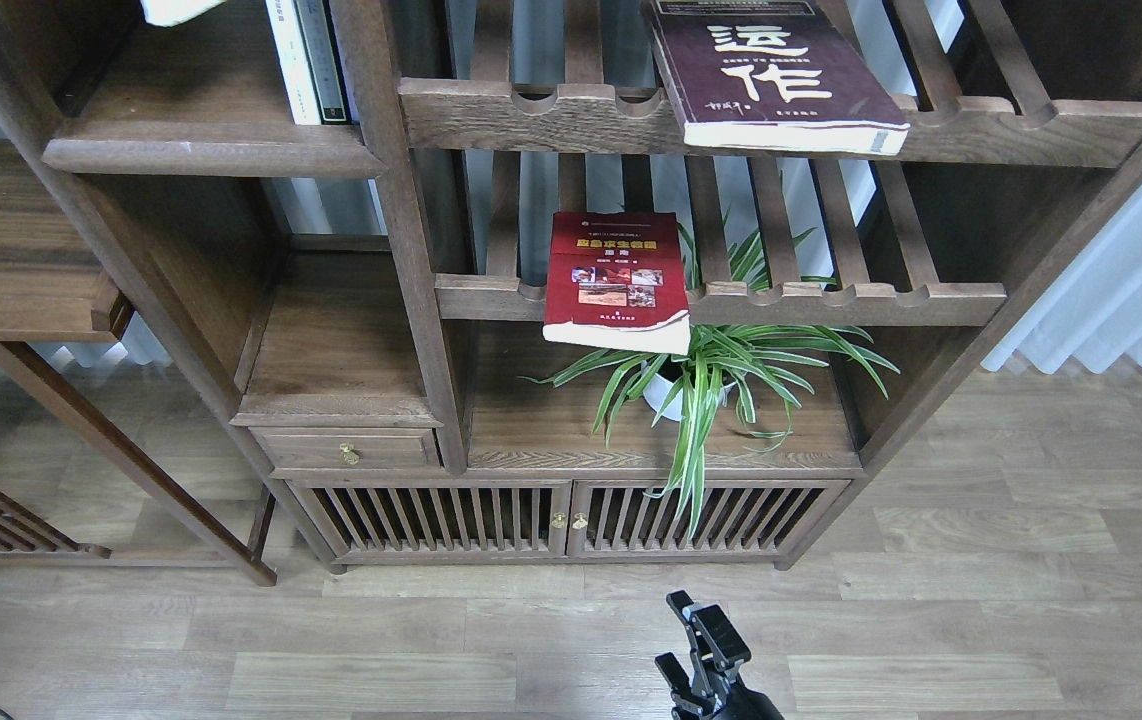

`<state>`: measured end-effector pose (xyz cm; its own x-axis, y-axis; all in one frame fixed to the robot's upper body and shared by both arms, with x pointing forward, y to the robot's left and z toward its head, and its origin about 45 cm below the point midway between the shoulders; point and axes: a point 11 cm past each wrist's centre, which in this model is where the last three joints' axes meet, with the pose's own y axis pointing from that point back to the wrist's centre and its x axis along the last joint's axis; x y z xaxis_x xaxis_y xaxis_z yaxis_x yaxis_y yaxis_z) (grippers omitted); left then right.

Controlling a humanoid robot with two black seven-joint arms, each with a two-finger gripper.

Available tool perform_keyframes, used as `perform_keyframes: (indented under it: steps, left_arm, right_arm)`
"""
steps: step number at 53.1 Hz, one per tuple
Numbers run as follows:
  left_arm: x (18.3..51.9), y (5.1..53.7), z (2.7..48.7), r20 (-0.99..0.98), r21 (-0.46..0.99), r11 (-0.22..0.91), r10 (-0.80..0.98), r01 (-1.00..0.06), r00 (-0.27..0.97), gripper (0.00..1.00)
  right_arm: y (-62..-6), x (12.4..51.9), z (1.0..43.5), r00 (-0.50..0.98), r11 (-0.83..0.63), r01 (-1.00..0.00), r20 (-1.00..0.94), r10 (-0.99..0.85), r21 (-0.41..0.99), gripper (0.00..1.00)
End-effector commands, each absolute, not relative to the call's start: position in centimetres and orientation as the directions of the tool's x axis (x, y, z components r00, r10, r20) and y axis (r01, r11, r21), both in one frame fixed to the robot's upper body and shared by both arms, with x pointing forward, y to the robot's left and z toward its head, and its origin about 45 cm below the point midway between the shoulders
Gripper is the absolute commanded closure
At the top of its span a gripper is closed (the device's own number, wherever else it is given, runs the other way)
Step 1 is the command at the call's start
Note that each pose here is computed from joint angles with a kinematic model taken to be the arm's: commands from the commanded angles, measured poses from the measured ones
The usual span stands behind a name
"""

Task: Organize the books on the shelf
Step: 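Set the yellow book on the upper shelf and release it, then raise the right gripper to the maroon book on the top shelf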

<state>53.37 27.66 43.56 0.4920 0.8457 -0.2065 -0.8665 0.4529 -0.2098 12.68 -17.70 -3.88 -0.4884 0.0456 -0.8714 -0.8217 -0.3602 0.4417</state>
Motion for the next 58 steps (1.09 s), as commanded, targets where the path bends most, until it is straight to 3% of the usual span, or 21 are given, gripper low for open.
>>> perform_keyframes:
  steps: [1, 3, 5, 7, 8, 23, 35, 44, 54, 58]
  left_arm:
    - [53.9, 25.8, 40.4, -0.286, -0.168, 0.456, 0.826, -0.874, 0.486, 0.84]
    - [53.8, 25.4, 40.0, -0.304, -0.166, 0.46, 0.817, -0.872, 0.489, 0.71]
    - [53.8, 25.1, 40.1, -0.327, -0.177, 0.463, 0.805, -0.868, 0.496, 0.43]
    - [53.8, 25.1, 40.2, -0.337, -0.185, 0.463, 0.799, -0.867, 0.498, 0.26]
    - [53.8, 25.1, 40.2, -0.338, -0.185, 0.463, 0.798, -0.867, 0.498, 0.23]
    - [52.7, 24.0, 43.6, -0.305, -0.28, 0.508, 0.757, -0.814, 0.577, 0.06]
    - [49.1, 28.5, 44.1, -0.278, -0.36, 0.495, 0.753, -0.791, 0.597, 0.01]
    - [43.7, 30.4, 41.3, -0.37, -0.432, 0.487, 0.671, -0.759, 0.642, 0.0]
    - [40.5, 35.1, 36.8, -0.448, -0.383, 0.403, 0.706, -0.831, 0.548, 0.0]
    - [38.6, 36.4, 32.4, -0.505, -0.299, 0.377, 0.717, -0.876, 0.481, 0.0]
  right_arm:
    - [-17.7, 13.1, -3.8, -0.483, -0.359, -0.825, -0.874, 0.048, 0.436, 0.01]
    - [-17.7, 13.1, -3.8, -0.483, -0.359, -0.825, -0.874, 0.048, 0.436, 0.01]
    - [-17.8, 13.3, -3.7, -0.479, -0.355, -0.829, -0.876, 0.051, 0.432, 0.01]
    - [-18.0, 13.4, -3.7, -0.477, -0.347, -0.833, -0.877, 0.054, 0.431, 0.01]
    - [-18.1, 13.5, -3.7, -0.476, -0.344, -0.834, -0.878, 0.055, 0.431, 0.01]
    - [-18.0, 14.5, -2.9, -0.449, -0.34, -0.851, -0.891, 0.073, 0.401, 0.01]
    - [-16.5, 17.3, 0.6, -0.343, -0.355, -0.895, -0.926, 0.158, 0.271, 0.01]
    - [-16.6, 20.3, 7.5, -0.153, -0.371, -0.927, -0.958, 0.242, 0.054, 0.01]
    - [-19.9, 21.6, 7.9, -0.121, -0.374, -0.926, -0.98, 0.155, 0.055, 0.01]
    - [-22.7, 23.0, 8.6, -0.087, -0.37, -0.928, -0.993, 0.074, 0.054, 0.01]
